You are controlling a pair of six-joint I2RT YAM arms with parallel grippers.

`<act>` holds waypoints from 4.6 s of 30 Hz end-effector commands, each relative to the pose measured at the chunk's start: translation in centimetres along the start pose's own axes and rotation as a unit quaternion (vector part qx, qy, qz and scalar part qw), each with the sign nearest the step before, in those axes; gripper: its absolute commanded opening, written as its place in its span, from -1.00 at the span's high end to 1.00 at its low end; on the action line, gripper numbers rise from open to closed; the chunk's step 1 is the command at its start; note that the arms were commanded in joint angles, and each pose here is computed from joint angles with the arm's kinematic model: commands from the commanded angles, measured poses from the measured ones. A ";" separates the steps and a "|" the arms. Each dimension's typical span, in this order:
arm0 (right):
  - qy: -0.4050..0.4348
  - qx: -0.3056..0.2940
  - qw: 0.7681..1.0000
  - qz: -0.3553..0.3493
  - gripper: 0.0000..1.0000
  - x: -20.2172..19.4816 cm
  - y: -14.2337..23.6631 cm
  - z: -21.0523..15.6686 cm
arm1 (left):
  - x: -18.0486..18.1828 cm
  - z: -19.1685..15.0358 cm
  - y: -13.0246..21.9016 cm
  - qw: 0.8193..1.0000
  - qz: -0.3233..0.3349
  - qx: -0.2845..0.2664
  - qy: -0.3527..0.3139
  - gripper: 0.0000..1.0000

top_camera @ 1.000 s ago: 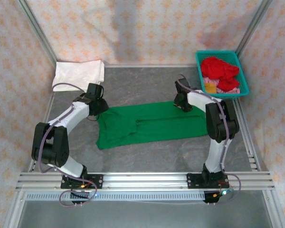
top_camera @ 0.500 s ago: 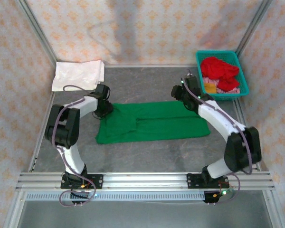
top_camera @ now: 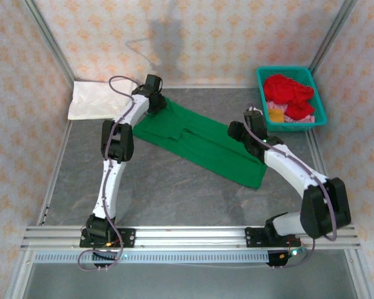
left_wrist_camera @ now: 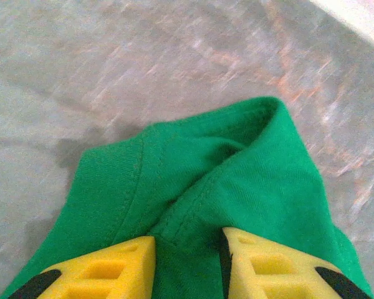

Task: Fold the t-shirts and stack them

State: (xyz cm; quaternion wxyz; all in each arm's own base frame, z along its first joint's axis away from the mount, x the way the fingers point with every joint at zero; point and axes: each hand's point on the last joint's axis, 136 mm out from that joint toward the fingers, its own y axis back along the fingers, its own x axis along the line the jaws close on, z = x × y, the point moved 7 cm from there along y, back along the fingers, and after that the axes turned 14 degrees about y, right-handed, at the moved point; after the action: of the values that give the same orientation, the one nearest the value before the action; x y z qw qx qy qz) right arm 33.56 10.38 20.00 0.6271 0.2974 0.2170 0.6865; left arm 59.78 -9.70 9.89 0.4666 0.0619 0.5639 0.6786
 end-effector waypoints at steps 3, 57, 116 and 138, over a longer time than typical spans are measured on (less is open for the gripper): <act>0.019 0.107 0.993 -0.035 -0.12 -0.1 -3.1 -1.4 | -1.1 2.1 7.0 0.999 0.026 -0.035 -0.017 0.33; -0.201 0.213 0.947 0.129 -0.11 11.0 -2.8 -8.4 | 5.1 2.2 9.1 0.998 0.027 -0.044 -0.029 0.41; 0.039 0.005 0.997 0.063 -0.27 5.7 2.1 -1.3 | 1.1 -0.7 20.5 0.981 -0.188 -0.040 0.005 -0.47; -0.061 0.149 0.964 0.212 -0.23 3.8 3.1 -15.0 | 19.7 -26.1 23.6 0.956 -0.160 0.239 -0.060 -0.09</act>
State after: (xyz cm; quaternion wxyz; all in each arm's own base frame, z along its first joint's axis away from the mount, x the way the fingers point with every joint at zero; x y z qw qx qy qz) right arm 20.51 14.57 11.91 0.4339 0.4628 0.2118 0.7434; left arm 20.22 -11.75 11.81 0.5777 0.1055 0.6712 0.4524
